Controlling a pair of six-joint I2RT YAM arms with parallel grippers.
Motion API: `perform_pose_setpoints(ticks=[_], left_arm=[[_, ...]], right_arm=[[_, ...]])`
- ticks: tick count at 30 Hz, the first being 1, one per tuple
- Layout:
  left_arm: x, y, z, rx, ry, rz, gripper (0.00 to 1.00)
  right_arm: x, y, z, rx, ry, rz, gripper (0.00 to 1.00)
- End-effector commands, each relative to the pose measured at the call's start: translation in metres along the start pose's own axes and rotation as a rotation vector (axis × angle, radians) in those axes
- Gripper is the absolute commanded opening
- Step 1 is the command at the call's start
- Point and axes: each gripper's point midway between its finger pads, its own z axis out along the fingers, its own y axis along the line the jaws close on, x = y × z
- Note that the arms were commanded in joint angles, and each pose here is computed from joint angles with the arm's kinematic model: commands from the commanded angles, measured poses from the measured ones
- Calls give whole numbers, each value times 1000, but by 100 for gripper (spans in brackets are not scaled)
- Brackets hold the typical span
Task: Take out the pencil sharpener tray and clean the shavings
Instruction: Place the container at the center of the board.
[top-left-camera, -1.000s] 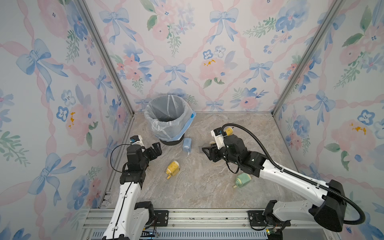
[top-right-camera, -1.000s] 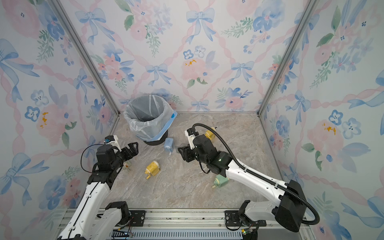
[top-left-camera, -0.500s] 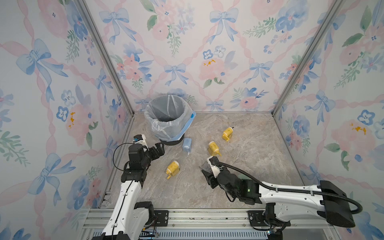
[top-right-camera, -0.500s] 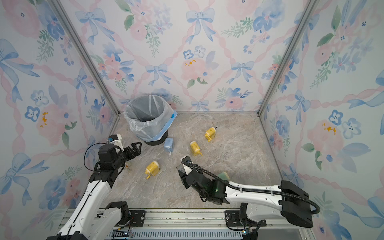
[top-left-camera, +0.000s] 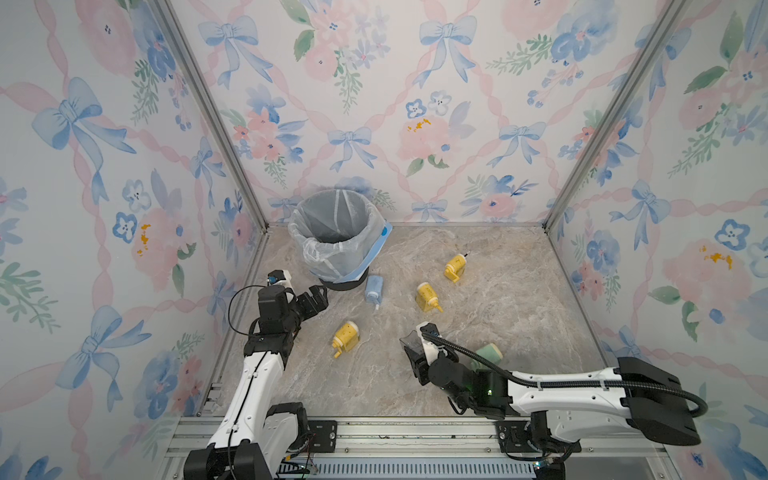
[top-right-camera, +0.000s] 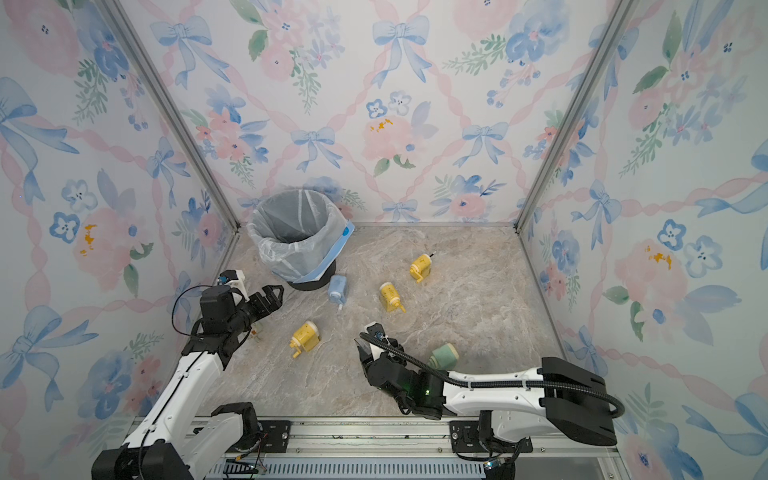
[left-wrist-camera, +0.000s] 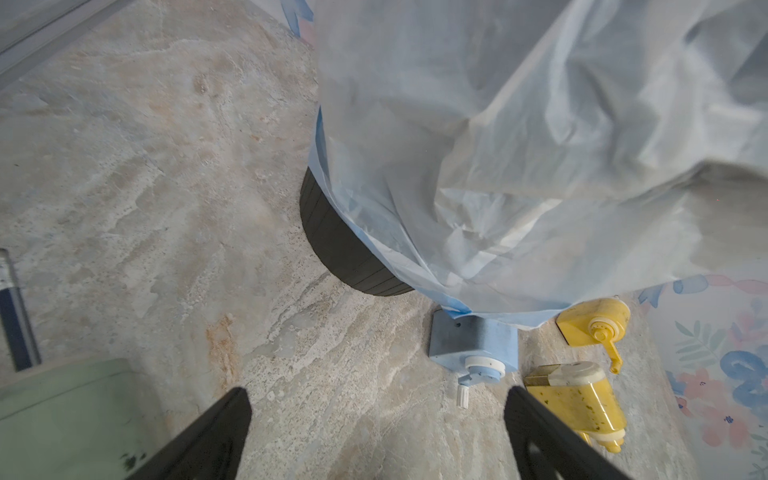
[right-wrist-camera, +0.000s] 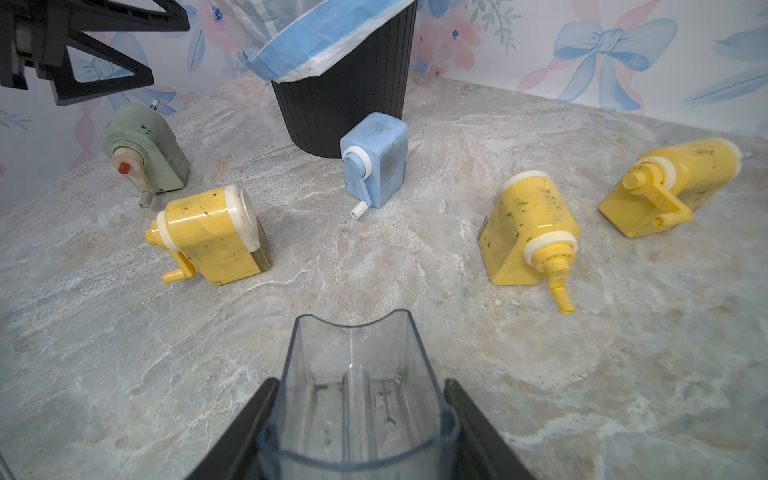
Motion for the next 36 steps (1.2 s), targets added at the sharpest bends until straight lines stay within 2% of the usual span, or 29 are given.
perform_pose_setpoints(ticks=[1,7,16,19,25,36], left_arm=[[0,-7,-3,35,-13,-6,98],[2,-11,-3,53,-10,-3,98],[0,-14,-6,62,-27,7,98],[0,-13,-6,56,-34,9,98],[0,-14,-7,62,-39,10,98],[5,-30,-9,121,-25,39,98]], right_arm=[[17,17,9,-24,-20,33,50],[52,41,34,-56,20,-29,50],[80,33,31,-85,42,13,51],[83,32,31,-87,48,16,55],[87,30,31,-77,53,34,75],[85,28,28,-71,54,37,86]])
